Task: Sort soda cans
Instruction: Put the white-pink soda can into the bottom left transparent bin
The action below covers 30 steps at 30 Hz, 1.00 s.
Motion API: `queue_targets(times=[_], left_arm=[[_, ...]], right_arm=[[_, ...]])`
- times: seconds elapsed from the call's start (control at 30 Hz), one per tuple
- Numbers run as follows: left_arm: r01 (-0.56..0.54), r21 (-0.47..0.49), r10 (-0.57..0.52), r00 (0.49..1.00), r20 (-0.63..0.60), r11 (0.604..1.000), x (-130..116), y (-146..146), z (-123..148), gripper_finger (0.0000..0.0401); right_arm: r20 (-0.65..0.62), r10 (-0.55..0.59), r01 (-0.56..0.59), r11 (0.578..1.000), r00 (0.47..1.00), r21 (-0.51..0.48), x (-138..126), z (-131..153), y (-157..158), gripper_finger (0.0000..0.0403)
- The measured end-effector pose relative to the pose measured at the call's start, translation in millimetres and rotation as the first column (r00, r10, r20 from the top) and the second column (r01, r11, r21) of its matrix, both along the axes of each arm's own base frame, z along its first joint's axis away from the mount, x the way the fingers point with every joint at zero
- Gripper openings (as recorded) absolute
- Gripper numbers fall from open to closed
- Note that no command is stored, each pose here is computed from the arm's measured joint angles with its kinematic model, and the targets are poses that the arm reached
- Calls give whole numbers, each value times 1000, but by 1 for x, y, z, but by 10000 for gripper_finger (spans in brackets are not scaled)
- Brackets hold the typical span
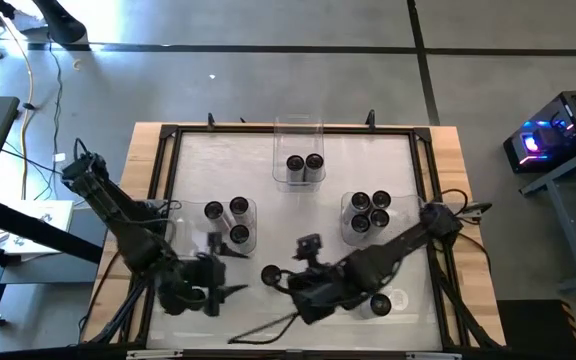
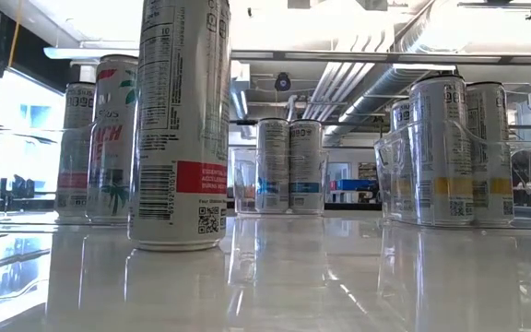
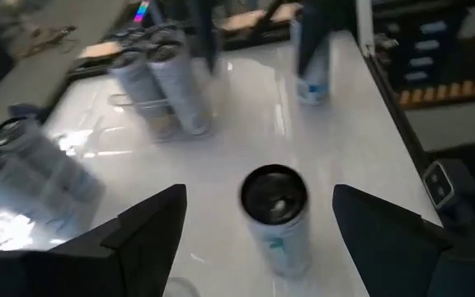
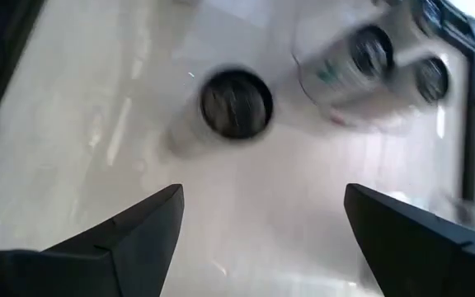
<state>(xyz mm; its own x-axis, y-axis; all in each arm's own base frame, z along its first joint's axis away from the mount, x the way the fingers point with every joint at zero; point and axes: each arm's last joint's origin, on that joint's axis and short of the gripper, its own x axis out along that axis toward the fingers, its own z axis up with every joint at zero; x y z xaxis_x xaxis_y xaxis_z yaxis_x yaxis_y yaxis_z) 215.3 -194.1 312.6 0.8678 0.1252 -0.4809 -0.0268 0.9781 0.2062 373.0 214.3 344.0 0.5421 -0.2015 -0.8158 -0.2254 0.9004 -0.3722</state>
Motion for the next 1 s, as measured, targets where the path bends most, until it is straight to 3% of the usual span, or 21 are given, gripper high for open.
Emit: queue_targets(times=[0.17, 0.23, 0.33, 0.43, 0.53, 0.67, 0.77, 1.0], left_arm=[[164, -23, -163, 986, 27, 986, 41, -12, -14, 302], [278, -58, -276, 960, 41, 959, 59, -13, -20, 306], [366, -115, -370, 929, -12, 923, 77, 1, -29, 313], [407, -168, -416, 909, -20, 898, 86, 17, -27, 318], [437, -98, -447, 885, -129, 894, 81, 30, -30, 320], [439, 23, -425, 881, -209, 898, 75, 37, -31, 321], [449, -10, -439, 869, -230, 894, 81, 41, -38, 321], [436, -95, -446, 866, -226, 895, 101, 56, -50, 321]], right_arm=[[50, -205, 209, 974, 978, -84, -34, 6, 10, 330], [164, -284, 301, 949, 945, -92, -49, 7, 26, 330], [322, -260, 291, 955, 910, -51, -76, 8, 64, 330], [480, -286, 316, 949, 830, 20, -105, 9, 92, 330], [622, -269, 301, 952, 736, 55, -132, 3, 116, 330], [702, -238, 253, 964, 672, 84, -161, -11, 137, 330], [736, -265, 250, 959, 623, 133, -168, -20, 141, 330], [733, -288, 292, 948, 616, 127, -157, -37, 134, 330]])
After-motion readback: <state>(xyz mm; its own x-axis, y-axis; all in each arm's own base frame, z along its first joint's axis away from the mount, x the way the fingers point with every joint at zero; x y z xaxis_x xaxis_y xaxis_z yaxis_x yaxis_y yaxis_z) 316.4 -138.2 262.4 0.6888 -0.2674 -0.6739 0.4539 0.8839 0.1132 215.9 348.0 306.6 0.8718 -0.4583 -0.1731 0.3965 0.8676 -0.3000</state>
